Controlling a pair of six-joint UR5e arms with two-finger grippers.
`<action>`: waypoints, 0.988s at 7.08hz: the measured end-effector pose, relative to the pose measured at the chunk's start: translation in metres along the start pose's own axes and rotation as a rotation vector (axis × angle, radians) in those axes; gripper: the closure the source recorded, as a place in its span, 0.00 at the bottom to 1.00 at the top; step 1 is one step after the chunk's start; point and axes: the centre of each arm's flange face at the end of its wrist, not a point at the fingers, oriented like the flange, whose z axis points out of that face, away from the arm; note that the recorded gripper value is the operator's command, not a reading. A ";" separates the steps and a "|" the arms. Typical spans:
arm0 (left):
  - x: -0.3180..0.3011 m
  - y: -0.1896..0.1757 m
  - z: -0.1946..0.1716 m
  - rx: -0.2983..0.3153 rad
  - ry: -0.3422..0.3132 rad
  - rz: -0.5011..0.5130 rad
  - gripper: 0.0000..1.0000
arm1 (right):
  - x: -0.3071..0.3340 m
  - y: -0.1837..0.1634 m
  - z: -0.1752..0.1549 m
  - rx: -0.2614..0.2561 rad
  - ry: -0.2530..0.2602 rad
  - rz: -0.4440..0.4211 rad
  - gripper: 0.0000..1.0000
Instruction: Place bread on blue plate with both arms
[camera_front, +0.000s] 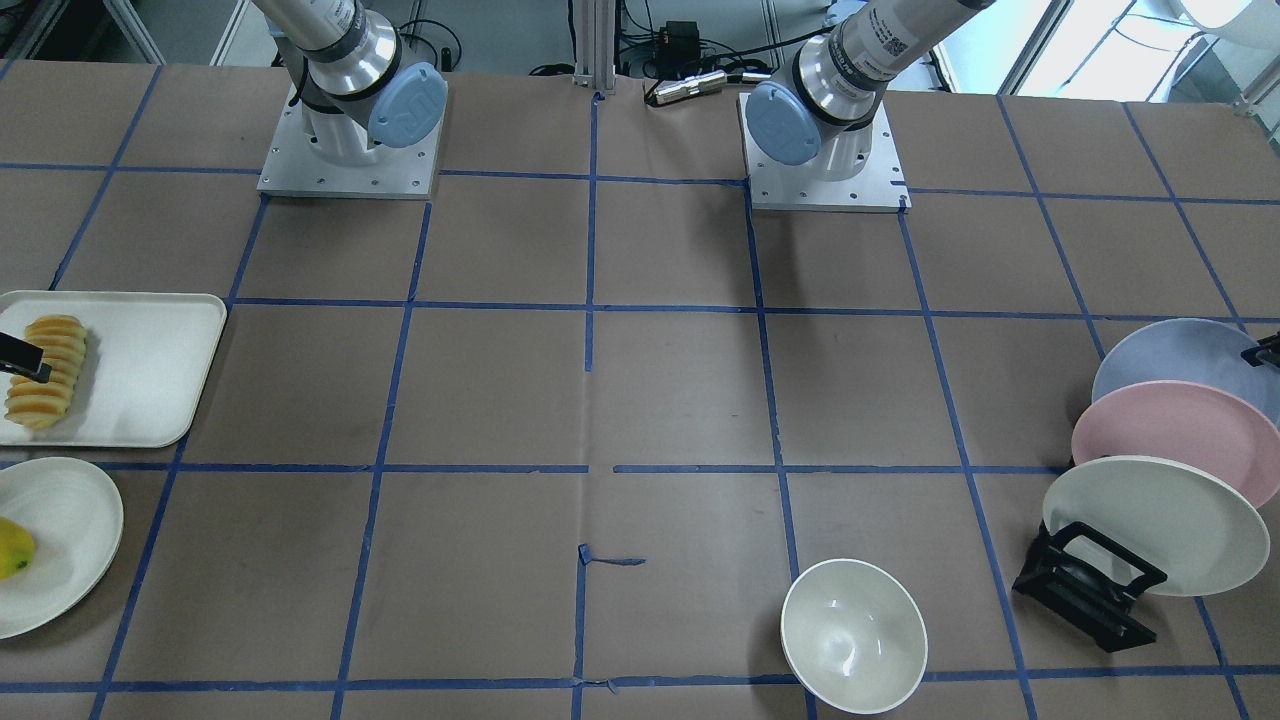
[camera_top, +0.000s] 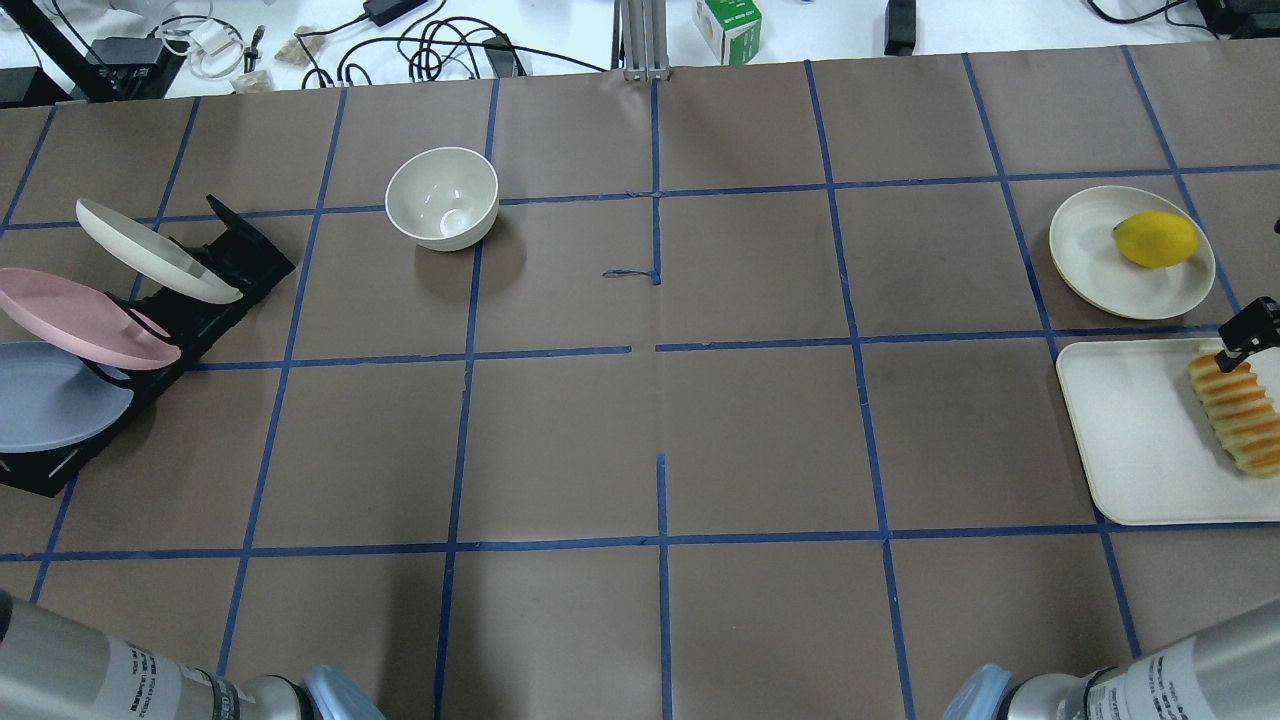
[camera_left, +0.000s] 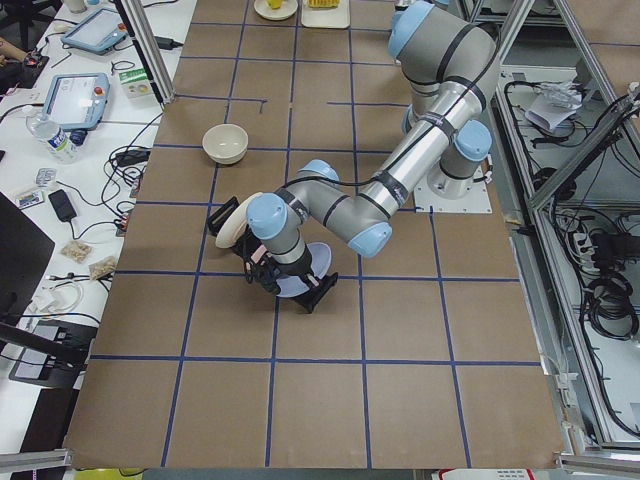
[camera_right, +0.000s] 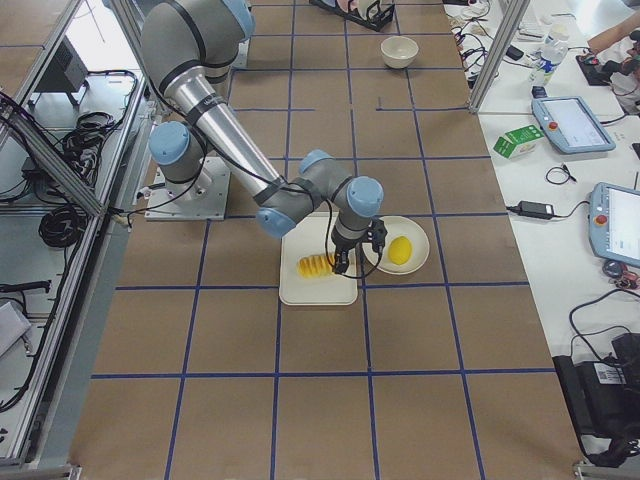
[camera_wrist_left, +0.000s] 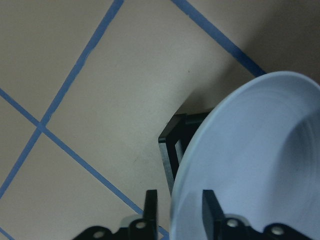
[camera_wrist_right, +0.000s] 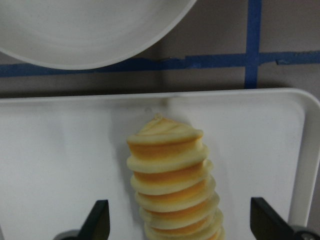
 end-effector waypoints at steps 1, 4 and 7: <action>-0.003 0.002 -0.004 0.004 0.000 0.000 1.00 | 0.003 -0.001 0.017 -0.034 0.001 0.007 0.00; -0.014 0.008 -0.023 0.009 -0.008 -0.004 1.00 | 0.005 -0.005 0.044 -0.079 -0.017 0.017 0.44; -0.035 0.027 -0.069 -0.022 -0.109 0.012 1.00 | 0.004 -0.005 0.051 -0.100 -0.034 0.017 1.00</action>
